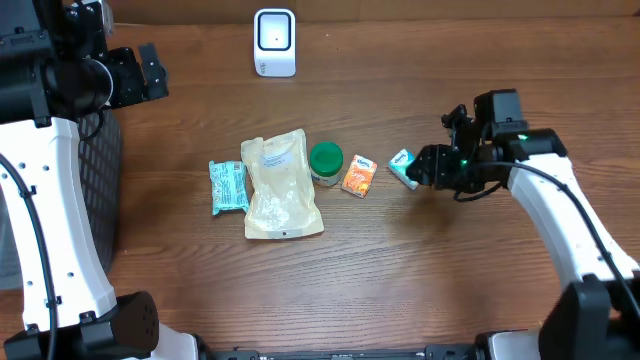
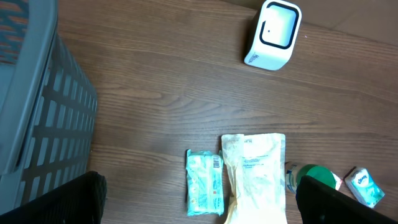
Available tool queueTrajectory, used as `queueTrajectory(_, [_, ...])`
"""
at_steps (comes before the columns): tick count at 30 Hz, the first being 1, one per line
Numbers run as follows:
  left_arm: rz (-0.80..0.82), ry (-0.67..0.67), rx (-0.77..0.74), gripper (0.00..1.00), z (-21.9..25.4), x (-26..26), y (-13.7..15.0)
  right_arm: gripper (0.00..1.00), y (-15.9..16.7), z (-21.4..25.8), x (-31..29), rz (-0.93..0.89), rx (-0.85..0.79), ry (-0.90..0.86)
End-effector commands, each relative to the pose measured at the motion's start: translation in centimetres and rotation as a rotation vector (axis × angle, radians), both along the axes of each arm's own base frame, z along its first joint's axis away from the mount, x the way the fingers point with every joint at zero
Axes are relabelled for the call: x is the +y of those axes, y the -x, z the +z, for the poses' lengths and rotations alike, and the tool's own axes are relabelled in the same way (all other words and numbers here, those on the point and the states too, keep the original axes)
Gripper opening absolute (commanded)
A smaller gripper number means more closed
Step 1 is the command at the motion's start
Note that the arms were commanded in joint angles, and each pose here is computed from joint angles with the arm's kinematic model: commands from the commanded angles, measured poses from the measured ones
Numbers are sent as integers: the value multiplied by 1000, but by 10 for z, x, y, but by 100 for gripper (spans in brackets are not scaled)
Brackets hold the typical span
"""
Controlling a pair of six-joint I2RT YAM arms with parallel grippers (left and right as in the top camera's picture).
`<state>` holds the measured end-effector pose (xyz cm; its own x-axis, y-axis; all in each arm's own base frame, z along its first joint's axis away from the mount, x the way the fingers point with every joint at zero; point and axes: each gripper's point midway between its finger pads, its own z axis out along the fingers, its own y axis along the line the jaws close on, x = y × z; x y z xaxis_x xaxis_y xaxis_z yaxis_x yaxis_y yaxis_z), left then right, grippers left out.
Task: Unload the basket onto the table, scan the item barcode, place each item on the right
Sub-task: 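Reach the right gripper down onto the blue-white tissue pack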
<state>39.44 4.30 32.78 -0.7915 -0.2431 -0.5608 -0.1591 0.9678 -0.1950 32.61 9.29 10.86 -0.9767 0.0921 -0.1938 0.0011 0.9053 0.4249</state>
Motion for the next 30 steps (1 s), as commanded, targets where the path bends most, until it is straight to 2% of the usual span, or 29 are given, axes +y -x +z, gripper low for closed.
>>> queueTrajectory(1, [-29, -7, -1, 99, -1, -4, 0, 44, -14, -15, 0, -52, 30, 14])
queueTrajectory(6, [-29, -7, -1, 100, -1, -4, 0, 39, -33, -47, -29, -253, 74, 148])
queueTrajectory(9, [-29, -7, -1, 100, -1, -4, 0, 33, -36, -56, -22, -244, 89, 114])
queueTrajectory(12, [-29, -7, -1, 100, -1, -4, 0, 27, -31, -56, 4, -117, 93, 16])
queueTrajectory(15, [-29, -7, -1, 100, -1, -4, 0, 23, -22, -60, 18, -65, 117, 16])
queueTrajectory(20, [-29, -7, -1, 99, -1, -4, 0, 21, -17, -70, 27, -67, 120, 33])
queueTrajectory(30, [-29, -7, -1, 100, -1, -4, 0, 19, -19, -92, 1, -142, 88, 164])
